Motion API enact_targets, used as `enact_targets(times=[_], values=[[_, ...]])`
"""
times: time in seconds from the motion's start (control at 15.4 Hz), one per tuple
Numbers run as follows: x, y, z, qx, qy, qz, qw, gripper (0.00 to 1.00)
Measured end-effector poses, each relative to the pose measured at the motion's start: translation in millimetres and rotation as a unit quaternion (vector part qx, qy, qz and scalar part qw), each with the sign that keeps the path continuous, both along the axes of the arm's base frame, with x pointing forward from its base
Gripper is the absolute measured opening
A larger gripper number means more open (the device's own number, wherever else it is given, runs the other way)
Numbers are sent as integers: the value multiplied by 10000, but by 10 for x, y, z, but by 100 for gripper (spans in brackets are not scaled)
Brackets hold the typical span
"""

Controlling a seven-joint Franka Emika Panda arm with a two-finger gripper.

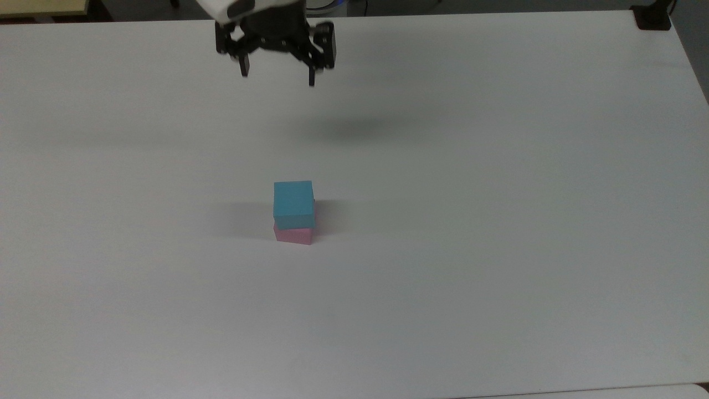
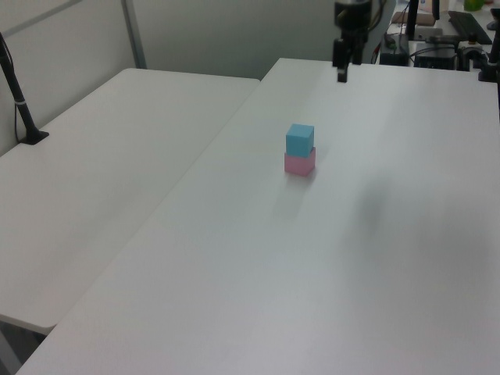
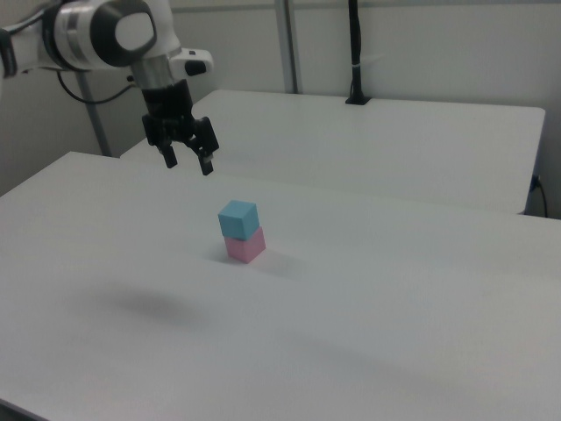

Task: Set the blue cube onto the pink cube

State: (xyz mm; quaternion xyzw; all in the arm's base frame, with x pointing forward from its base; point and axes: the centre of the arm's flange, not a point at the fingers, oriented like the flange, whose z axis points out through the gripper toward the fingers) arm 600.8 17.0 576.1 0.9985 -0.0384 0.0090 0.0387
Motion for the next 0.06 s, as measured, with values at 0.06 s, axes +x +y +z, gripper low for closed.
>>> enact_targets(times=[0.06], values=[[-82,-33,77,12,29,37,10000,100]])
